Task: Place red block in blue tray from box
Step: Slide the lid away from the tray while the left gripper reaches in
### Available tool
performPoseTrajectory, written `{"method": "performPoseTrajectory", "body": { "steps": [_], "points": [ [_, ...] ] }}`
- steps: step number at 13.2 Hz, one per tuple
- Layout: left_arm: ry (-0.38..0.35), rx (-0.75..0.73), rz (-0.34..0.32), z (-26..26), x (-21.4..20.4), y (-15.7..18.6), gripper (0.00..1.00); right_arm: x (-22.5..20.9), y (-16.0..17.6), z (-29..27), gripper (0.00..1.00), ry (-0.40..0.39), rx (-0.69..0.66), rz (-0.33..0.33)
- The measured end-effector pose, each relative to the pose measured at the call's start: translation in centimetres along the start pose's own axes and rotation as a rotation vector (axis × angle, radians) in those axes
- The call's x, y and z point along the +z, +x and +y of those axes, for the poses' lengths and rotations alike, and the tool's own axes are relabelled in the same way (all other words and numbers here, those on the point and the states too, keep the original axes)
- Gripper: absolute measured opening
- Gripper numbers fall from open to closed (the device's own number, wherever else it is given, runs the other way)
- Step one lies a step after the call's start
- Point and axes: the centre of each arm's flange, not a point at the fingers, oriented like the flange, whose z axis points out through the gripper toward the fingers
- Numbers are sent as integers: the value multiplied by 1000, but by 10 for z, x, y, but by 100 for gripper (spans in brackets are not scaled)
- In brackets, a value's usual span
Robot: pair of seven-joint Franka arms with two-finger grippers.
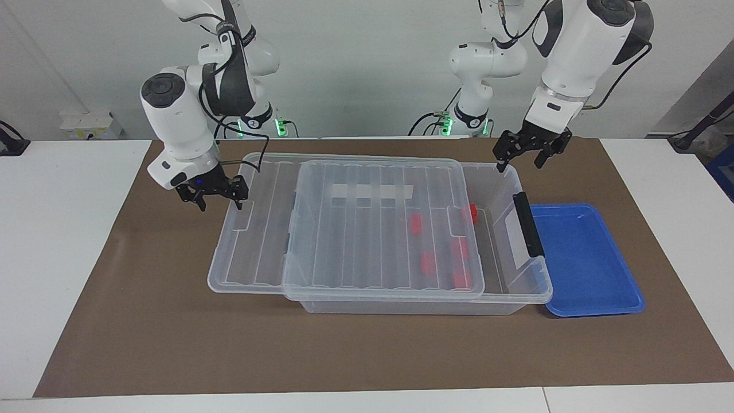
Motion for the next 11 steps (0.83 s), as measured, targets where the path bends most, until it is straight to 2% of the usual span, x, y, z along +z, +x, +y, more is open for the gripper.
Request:
{"method": "performPoseTrajectory", "body": {
  "steps": [6, 11],
  "points": [
    [5, 13, 11, 49, 68, 0, 100, 0, -1, 37, 92, -1, -61, 6],
    [-16, 2, 47, 49, 123, 14, 100, 1, -4, 63, 92, -2, -63, 8]
  ]
}}
